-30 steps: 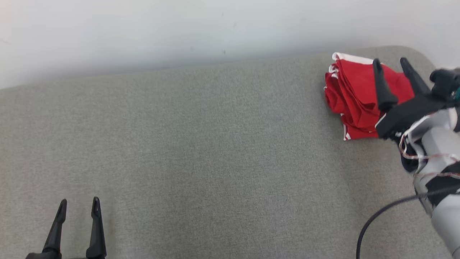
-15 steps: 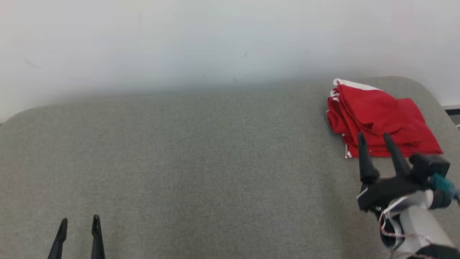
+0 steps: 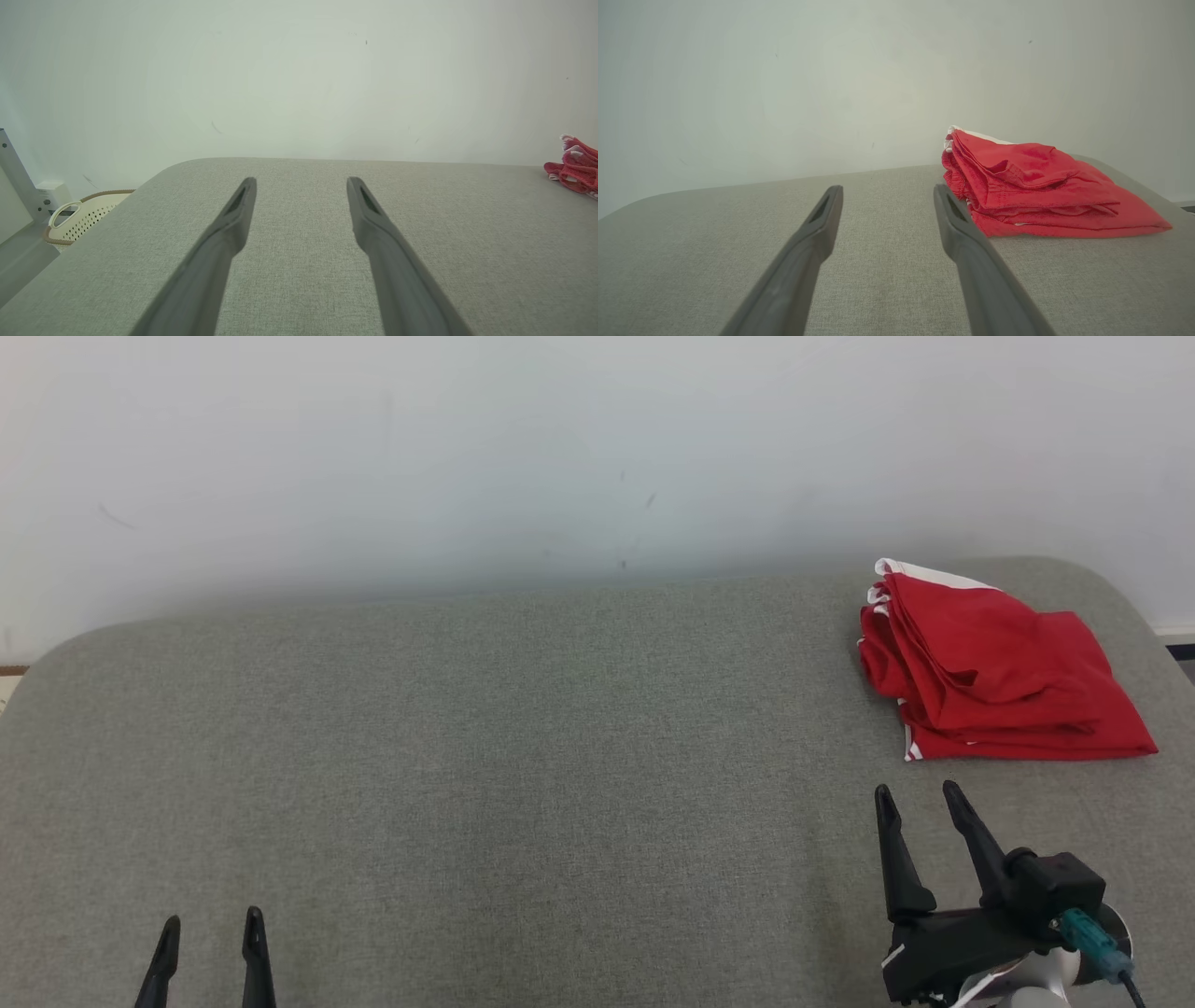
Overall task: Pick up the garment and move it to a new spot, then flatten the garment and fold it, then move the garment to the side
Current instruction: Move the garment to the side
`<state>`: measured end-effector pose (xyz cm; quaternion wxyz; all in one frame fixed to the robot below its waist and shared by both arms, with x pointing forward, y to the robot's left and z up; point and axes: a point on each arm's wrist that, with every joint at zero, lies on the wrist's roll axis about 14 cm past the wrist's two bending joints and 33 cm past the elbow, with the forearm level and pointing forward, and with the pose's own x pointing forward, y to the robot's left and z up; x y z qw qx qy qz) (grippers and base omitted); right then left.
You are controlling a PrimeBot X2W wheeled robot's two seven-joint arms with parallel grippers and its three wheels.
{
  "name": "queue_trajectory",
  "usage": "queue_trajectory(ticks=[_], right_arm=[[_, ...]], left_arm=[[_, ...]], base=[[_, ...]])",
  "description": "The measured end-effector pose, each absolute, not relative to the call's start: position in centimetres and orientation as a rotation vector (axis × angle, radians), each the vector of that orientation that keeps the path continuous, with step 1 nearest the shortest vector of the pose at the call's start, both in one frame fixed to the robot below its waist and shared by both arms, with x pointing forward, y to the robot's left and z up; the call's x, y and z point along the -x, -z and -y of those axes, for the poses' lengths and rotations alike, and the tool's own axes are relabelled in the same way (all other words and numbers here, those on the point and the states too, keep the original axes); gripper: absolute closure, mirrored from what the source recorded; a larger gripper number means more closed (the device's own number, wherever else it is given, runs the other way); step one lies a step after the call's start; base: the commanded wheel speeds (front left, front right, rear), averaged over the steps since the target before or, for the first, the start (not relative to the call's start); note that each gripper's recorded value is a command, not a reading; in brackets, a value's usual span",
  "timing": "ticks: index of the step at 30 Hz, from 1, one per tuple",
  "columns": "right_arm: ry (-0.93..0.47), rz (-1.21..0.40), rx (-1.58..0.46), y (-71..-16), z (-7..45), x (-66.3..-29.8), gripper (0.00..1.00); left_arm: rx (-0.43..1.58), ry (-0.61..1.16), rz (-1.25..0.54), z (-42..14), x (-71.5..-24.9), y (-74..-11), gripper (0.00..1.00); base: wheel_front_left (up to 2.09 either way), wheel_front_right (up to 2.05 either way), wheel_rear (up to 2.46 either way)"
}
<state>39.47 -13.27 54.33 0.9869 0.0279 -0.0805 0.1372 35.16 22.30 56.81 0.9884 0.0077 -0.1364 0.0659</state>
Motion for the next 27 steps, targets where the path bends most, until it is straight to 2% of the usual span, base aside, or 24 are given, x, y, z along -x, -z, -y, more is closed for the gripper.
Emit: queue_trajectory(ticks=[11,27], right_arm=[[-0.324,0.136,-0.024,-52.9,10.8,-37.5,0.00],[-0.351,0.142,-0.029,-53.1,9.9,-37.0,0.00]], left_arm=[[-0.025,-0.093,0.259,-21.4,-34.7,-56.3,0.00],[-0.021,-0.111,0.259,-21.8,-34.9,-56.3,0.00]], base=[[0.00,0.00,0.00],[0.00,0.00,0.00]])
